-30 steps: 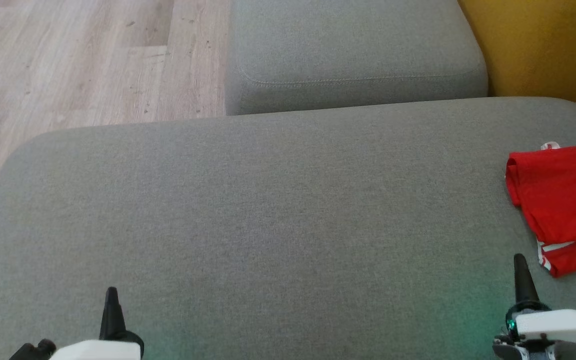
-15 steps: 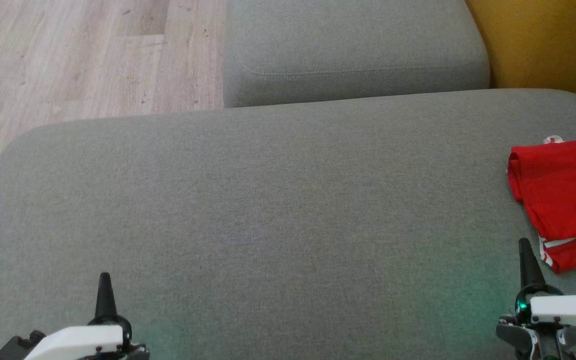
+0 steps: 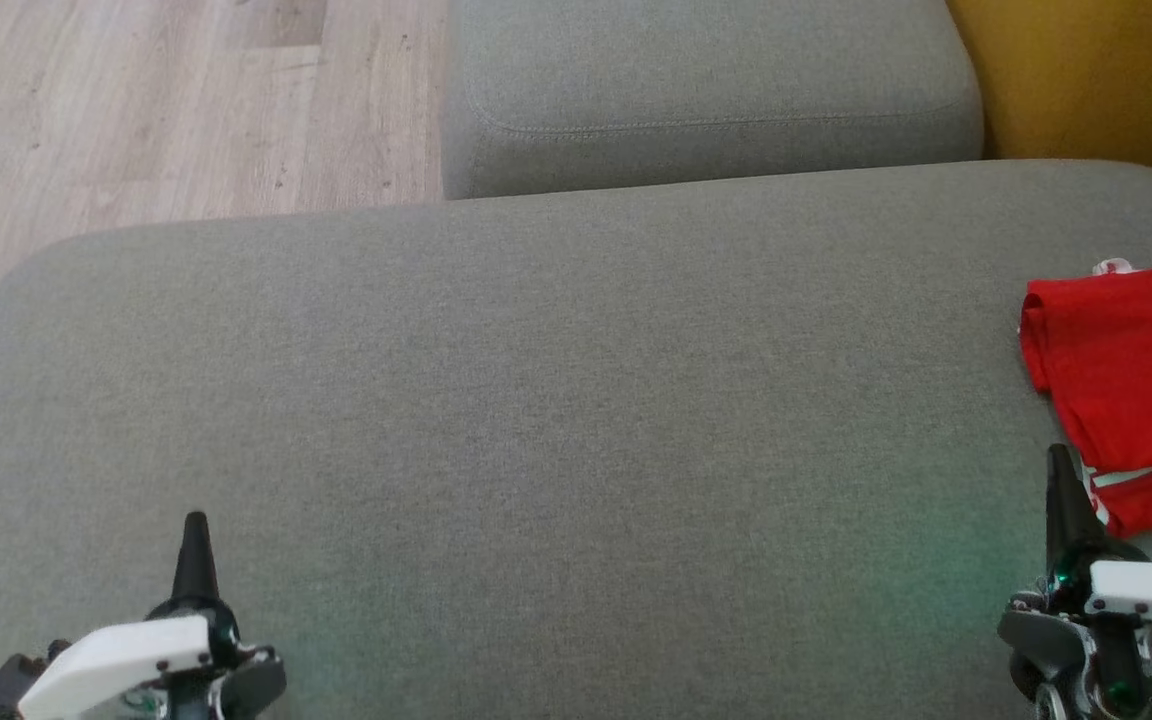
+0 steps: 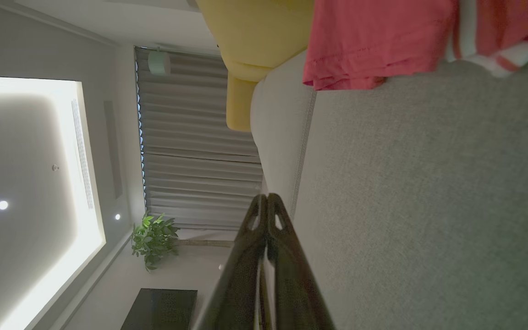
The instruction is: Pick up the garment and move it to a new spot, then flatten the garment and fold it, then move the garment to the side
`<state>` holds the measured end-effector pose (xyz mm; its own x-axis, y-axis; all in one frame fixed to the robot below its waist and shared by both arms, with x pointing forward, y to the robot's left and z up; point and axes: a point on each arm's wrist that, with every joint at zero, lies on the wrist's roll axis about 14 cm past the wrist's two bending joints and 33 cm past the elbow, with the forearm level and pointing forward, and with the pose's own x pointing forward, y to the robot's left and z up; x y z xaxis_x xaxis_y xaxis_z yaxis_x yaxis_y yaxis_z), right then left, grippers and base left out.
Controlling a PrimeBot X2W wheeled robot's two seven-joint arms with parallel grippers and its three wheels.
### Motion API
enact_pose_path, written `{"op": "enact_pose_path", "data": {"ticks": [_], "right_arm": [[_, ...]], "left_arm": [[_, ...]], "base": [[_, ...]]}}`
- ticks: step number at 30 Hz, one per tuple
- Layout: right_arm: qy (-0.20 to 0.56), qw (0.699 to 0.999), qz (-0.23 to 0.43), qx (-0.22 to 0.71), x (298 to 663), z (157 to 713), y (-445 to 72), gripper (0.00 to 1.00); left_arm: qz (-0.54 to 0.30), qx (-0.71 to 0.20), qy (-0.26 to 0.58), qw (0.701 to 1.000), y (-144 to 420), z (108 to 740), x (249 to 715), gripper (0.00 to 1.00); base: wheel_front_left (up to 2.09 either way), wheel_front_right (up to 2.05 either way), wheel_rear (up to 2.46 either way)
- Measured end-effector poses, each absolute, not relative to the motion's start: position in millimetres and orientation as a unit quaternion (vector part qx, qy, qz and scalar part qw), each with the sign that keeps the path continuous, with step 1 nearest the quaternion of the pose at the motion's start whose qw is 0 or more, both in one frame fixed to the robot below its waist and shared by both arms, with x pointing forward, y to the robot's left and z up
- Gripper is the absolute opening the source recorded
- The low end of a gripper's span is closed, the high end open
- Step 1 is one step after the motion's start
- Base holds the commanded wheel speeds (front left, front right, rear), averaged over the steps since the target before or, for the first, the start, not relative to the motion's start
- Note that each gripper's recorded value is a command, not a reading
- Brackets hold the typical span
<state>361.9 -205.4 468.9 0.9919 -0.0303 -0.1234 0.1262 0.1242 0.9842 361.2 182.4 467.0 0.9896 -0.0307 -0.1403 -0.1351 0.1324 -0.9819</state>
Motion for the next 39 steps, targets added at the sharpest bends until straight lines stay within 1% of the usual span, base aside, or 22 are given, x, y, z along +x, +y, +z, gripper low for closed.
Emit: {"op": "enact_pose_path", "data": {"ticks": [11,39], "right_arm": [[0.024,0.707,-0.043,0.705,373.5,477.3,-207.4,0.0],[0.021,0.705,-0.044,0.708,373.7,478.0,-208.8,0.0]], "left_arm": [[0.024,-0.707,0.045,0.705,186.6,476.0,373.6,0.0],[0.024,-0.711,0.04,0.702,189.1,478.0,374.9,0.0]], "base": [[0.0,0.0,0.0],[0.0,0.0,0.0]]}}
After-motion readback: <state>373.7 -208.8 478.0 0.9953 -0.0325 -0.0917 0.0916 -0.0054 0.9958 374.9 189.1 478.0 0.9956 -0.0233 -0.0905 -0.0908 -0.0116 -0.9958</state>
